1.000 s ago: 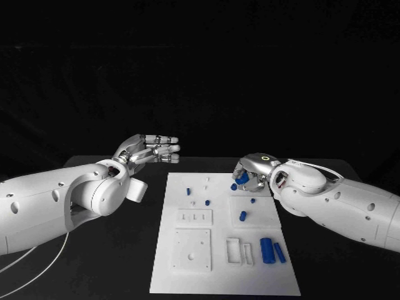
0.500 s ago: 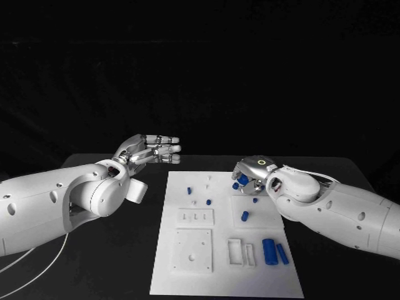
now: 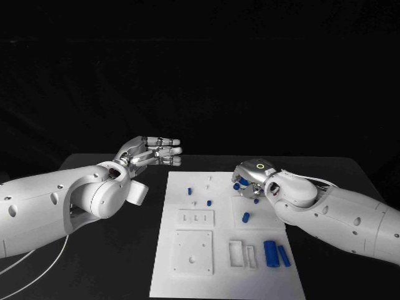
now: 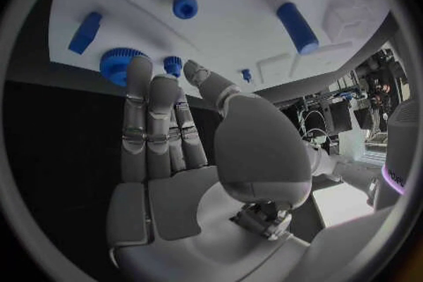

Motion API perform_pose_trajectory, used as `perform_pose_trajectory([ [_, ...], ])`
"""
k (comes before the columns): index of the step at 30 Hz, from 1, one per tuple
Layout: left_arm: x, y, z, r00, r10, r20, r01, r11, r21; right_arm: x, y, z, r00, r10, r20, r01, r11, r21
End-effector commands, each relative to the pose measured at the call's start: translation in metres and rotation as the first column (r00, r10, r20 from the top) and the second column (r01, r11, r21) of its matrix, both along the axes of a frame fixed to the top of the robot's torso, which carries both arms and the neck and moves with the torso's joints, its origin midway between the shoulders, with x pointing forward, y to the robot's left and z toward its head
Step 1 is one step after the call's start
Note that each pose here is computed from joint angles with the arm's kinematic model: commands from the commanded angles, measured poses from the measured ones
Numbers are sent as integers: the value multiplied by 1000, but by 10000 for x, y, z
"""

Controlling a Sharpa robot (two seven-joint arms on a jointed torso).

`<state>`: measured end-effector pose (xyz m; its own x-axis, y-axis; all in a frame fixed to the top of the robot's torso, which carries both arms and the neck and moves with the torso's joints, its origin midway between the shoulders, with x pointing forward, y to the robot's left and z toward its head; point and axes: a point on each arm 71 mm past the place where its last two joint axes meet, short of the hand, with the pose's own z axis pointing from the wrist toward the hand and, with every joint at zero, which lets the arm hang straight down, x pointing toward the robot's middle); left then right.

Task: Assemble the parts on the task board

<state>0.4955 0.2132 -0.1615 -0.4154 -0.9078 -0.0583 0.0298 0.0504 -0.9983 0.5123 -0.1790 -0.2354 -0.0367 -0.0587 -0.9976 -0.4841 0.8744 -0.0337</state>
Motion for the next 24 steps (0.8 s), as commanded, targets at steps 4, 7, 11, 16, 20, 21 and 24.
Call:
perform_pose_trajectory([
  [4,-3,-34,29,1000,-25,3,25,1000,-5,0,9,-5,1000,4,16,-4,1000,-15],
  [7,-1,-35,30,1000,-26,2,26,1000,-4,-1,13,-8,1000,5,14,-5,1000,-16],
  [11,1,-38,30,1000,-27,0,27,1000,-3,-2,16,-11,1000,5,11,-5,1000,-18],
  [16,5,-36,28,1000,-28,-2,28,1000,-2,-5,19,-13,1000,4,7,-4,1000,-21],
  [20,8,-34,26,1000,-28,-4,28,1000,-2,-5,26,-16,1000,4,2,-4,1000,-24],
  [21,9,-35,26,1000,-28,-4,28,1000,-2,-5,29,-18,1000,4,1,-4,1000,-25],
  [24,9,-37,25,1000,-29,-5,29,1000,-2,-2,36,-23,1000,3,-2,-3,1000,-28],
])
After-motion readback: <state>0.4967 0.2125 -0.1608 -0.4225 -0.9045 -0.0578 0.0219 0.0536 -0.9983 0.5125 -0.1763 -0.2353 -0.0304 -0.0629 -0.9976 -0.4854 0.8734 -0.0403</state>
